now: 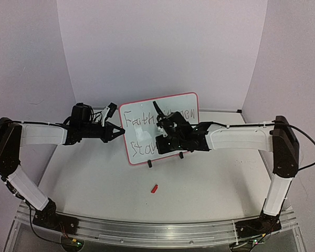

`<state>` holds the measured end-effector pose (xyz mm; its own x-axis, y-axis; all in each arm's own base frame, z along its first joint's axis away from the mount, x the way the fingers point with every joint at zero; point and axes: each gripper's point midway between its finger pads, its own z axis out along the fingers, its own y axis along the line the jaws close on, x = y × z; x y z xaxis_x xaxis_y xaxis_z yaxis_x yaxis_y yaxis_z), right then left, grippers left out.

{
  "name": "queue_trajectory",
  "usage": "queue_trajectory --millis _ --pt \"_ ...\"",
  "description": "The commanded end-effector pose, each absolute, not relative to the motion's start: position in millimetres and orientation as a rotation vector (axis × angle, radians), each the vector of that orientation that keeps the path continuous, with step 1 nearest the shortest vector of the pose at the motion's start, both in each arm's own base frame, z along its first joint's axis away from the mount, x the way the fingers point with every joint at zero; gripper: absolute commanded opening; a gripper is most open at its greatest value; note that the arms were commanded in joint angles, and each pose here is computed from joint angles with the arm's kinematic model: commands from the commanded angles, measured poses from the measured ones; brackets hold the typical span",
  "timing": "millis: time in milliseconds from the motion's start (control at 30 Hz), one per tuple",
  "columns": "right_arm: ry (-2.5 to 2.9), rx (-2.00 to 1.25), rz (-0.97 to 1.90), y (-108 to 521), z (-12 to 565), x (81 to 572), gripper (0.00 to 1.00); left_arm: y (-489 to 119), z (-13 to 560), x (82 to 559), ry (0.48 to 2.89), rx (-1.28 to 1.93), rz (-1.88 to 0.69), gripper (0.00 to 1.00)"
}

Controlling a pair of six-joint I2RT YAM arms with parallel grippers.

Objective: Write a sentence on the whiteboard

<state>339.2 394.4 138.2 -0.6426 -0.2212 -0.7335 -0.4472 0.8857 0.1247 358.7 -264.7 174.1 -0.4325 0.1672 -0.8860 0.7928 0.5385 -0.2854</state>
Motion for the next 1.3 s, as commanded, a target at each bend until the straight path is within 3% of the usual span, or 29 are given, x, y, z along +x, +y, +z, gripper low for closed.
queue_trajectory --millis 0,567,900,1267 --pt "2.186 -0.367 0.378 382.5 176.6 350.9 0.00 -258.0 164.0 366.3 1.922 0.805 -0.811 0.00" --pt "2.198 -0.350 0.359 377.0 167.5 349.8 0.00 -257.8 165.7 365.1 1.919 0.804 -0.810 0.00" --pt "2.141 -0.323 0.443 366.0 209.1 337.9 0.00 -257.3 167.5 365.1 1.915 0.803 -0.808 0.00" --pt "2.179 -0.362 0.422 381.3 185.4 346.0 0.00 -257.3 166.5 365.1 1.917 0.805 -0.808 0.00"
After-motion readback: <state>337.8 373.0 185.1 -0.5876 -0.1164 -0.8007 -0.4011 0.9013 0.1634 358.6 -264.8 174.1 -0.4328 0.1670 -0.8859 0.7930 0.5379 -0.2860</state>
